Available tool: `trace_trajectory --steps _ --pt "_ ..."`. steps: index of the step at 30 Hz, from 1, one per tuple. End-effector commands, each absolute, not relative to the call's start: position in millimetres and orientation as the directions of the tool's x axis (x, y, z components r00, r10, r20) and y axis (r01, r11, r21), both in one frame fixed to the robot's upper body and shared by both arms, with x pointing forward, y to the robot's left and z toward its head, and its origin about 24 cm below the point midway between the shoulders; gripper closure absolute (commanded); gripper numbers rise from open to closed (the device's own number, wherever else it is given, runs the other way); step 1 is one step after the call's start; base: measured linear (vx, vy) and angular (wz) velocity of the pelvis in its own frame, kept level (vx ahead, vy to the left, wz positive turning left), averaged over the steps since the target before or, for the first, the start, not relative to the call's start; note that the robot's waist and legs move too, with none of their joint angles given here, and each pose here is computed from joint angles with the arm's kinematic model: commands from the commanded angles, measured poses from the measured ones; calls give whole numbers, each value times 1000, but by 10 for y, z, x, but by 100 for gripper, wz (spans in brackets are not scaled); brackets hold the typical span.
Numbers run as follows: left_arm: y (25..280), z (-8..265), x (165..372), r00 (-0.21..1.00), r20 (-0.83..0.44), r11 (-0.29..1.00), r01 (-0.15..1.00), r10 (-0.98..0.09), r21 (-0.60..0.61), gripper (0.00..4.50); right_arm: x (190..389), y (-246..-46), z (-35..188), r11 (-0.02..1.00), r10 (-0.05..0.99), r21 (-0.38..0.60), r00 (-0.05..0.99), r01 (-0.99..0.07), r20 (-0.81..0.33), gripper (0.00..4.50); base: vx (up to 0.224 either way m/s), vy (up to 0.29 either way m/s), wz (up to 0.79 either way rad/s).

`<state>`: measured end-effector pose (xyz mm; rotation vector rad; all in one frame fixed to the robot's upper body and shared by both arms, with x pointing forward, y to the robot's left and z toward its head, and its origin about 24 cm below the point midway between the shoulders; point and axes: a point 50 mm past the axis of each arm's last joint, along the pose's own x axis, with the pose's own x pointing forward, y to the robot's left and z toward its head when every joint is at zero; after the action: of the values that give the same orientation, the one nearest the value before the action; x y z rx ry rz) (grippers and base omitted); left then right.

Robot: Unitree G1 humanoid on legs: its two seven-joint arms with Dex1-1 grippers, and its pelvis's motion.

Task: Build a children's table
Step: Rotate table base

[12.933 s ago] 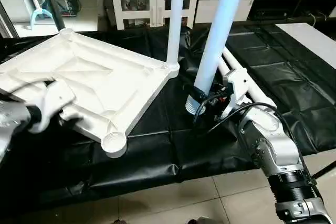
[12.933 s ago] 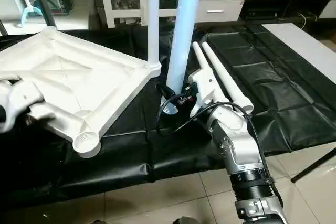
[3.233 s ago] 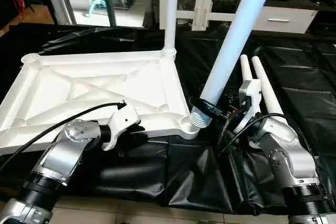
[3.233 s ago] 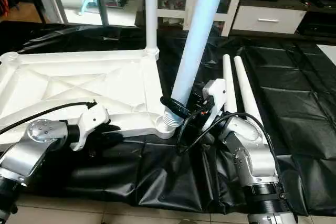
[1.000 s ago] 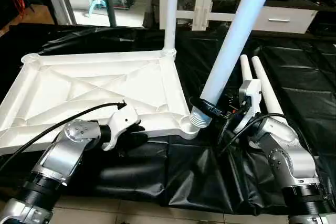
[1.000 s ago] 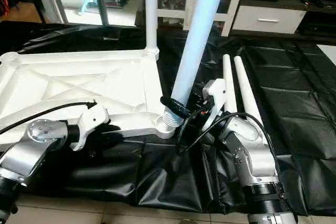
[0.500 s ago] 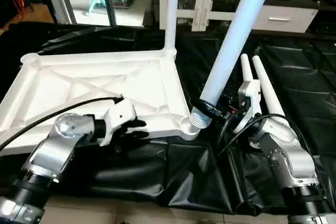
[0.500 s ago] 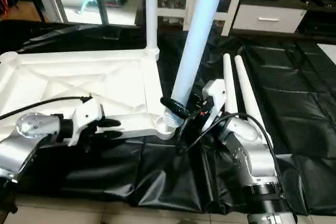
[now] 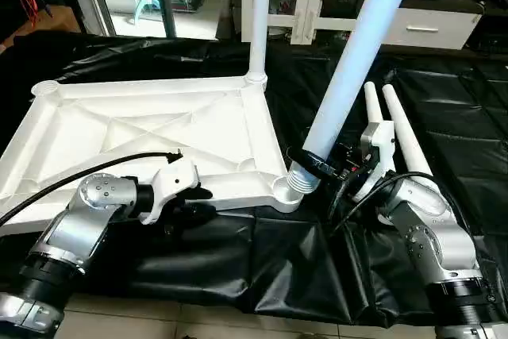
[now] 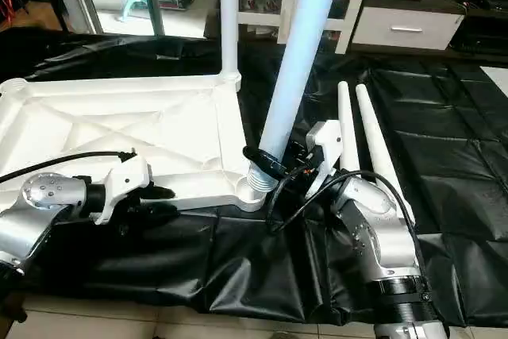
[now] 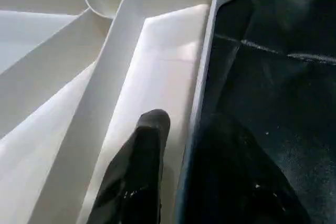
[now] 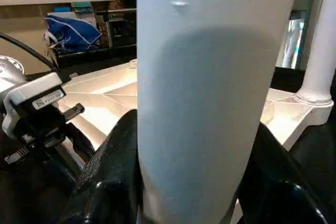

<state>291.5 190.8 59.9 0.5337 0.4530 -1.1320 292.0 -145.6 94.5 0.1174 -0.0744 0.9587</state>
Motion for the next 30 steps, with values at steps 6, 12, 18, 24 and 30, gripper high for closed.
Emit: trace_trajectory --steps 6,12,18,24,30 --pt "1895 624 2966 356 -593 317 932 -722 174 379 2952 -1464 946 584 801 74 589 -808 104 260 0 0 0" --pt "1879 628 2973 363 -578 330 929 -731 166 413 2984 -1465 913 596 792 92 603 -798 99 260 0 0 0" --pt "1818 603 2906 322 -567 305 944 -759 128 446 3112 -1405 787 595 801 39 596 -803 47 260 0 0 0" --pt "1765 617 2824 257 -532 241 965 -806 102 446 3215 -1349 816 527 848 19 527 -850 50 260 0 0 0" --pt "1759 587 2756 228 -544 212 973 -808 94 446 3251 -1335 790 456 889 9 456 -890 40 260 0 0 0"
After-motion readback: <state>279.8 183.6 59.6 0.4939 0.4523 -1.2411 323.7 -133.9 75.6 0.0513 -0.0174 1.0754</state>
